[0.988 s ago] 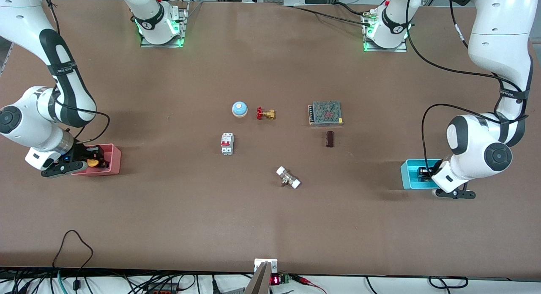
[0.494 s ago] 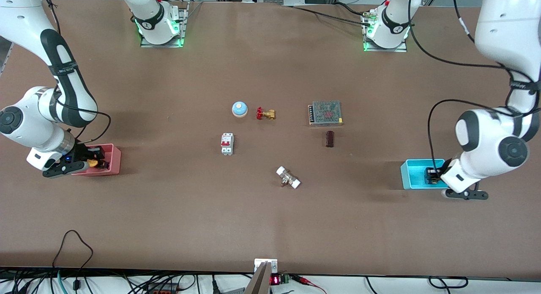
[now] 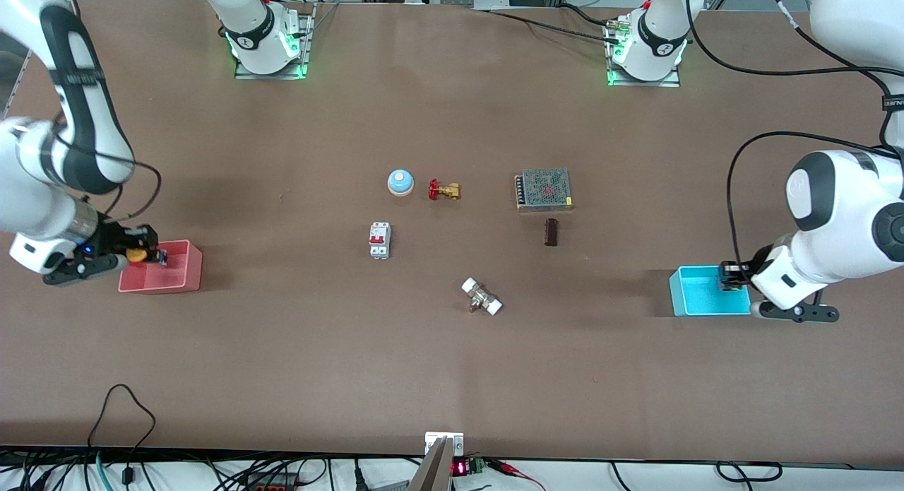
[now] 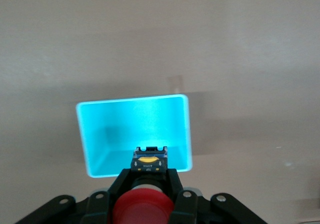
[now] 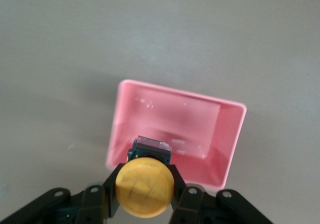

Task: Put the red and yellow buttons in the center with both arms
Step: 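Lift the yellow button with the right gripper while the left gripper lifts the red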

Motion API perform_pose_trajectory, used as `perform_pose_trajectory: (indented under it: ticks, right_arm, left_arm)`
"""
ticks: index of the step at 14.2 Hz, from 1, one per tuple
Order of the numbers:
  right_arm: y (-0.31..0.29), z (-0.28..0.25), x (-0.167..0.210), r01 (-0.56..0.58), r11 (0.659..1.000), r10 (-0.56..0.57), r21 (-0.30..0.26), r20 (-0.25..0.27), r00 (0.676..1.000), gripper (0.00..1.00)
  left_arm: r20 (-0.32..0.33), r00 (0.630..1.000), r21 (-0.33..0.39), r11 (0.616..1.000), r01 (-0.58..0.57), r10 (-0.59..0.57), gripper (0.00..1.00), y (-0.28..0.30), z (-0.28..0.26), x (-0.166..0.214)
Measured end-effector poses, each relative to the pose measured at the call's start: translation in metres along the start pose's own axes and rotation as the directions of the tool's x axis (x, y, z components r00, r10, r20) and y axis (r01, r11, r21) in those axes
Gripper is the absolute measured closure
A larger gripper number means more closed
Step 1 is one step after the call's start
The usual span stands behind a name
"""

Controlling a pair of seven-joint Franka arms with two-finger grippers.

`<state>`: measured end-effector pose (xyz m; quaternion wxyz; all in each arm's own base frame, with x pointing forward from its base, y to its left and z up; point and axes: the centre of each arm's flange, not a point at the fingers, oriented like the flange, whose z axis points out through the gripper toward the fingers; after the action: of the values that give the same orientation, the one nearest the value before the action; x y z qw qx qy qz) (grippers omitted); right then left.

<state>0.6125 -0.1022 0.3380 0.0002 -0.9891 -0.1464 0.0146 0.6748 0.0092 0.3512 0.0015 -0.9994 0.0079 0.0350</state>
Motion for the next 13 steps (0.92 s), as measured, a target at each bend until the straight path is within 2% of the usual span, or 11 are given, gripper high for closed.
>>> perform_pose_trajectory:
  ticks: [3, 5, 7, 13]
  right_arm:
    - [-0.071, -0.045, 0.012, -0.027, 1.000, 0.027, 0.014, 0.011, 1.000, 0.61]
    - [-0.128, -0.051, 0.026, -0.044, 0.999, 0.044, 0.021, 0.005, 0.999, 0.61]
    - [-0.174, -0.044, 0.036, -0.047, 0.999, 0.047, 0.026, 0.002, 0.999, 0.61]
    - [-0.228, 0.023, 0.036, -0.028, 1.000, 0.029, 0.011, -0.080, 0.996, 0.61]
  left_arm:
    - [0.007, 0.998, 0.004, 0.998, 0.063, -0.063, 0.65, 0.079, -0.001, -0.002]
    - [0.019, 0.997, 0.012, 0.997, 0.075, -0.075, 0.65, 0.129, 0.009, -0.008]
    - [0.026, 0.997, 0.017, 0.998, 0.068, -0.069, 0.65, 0.167, 0.026, -0.012]
    - [-0.069, 0.997, -0.015, 1.000, 0.023, -0.024, 0.65, 0.244, 0.101, -0.007]
